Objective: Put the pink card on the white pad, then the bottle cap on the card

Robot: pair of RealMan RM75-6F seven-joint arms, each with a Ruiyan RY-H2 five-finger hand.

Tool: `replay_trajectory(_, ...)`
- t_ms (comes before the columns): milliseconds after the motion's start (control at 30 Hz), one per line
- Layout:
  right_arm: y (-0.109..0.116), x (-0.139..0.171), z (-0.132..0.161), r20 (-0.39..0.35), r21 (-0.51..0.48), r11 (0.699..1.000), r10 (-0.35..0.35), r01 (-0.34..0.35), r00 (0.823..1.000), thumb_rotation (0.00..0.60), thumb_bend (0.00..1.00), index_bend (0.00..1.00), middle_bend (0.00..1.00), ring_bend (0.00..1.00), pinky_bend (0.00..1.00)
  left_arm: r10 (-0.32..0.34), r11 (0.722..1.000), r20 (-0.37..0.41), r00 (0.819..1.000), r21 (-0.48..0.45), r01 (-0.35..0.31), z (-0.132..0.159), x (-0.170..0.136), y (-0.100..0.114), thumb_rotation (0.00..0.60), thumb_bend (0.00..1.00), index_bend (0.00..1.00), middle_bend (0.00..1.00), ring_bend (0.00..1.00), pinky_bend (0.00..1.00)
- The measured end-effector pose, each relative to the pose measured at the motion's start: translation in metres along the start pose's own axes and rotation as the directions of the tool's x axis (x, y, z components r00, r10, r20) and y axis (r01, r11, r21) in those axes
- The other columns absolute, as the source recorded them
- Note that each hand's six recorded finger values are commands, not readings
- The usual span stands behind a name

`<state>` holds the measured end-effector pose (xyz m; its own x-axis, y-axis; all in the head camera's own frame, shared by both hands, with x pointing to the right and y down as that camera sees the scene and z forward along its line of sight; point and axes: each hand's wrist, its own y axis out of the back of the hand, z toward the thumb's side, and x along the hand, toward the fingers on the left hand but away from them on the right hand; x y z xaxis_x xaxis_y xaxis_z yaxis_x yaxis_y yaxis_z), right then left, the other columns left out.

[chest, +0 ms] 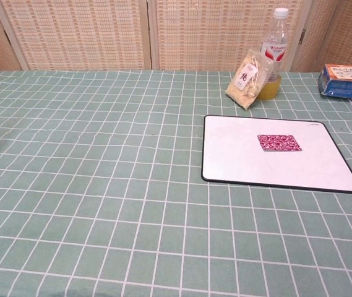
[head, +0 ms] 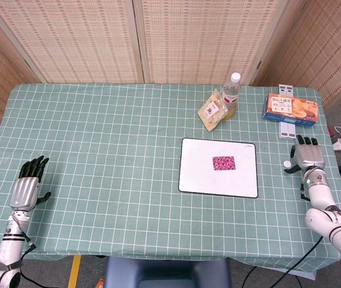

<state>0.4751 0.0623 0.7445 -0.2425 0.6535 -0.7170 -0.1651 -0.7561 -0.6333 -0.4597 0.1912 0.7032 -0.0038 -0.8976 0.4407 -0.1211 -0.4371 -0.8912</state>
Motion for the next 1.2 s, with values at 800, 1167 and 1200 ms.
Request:
replay_trajectory(800, -0.0050, -0.0035, -0.0025, 0.012, 0.035, 0.999, 0.039, -0.040, 0.999, 0.600, 0.15, 0.40, 0.00, 0.00, 0.00, -0.017, 1.000, -0.011, 1.000, -0.020, 0.017, -0.0019, 0.0012, -0.0018, 0.600, 0.16, 0.00, 0.00, 0.00, 0.00)
replay_trajectory(1167, -0.0041, -0.0089, 0.0063, 0.007, 0.032, 0.999, 0.041, -0.041, 0.999, 0.600, 0.15, 0.43, 0.00, 0.00, 0.00, -0.020, 1.000, -0.013, 1.000, -0.023, 0.020, -0.0026, 0.0009, -0.0020, 0.600, 0.16, 0.00, 0.00, 0.00, 0.00)
replay_trajectory(1200, -0.0038, -0.0094, 0.0071, 0.006, 0.031, 0.999, 0.040, -0.040, 0.999, 0.600, 0.15, 0.43, 0.00, 0.00, 0.00, -0.021, 1.000, -0.013, 1.000, -0.023, 0.021, -0.0027, 0.0011, -0.0021, 0.600, 0.16, 0.00, 0.00, 0.00, 0.00)
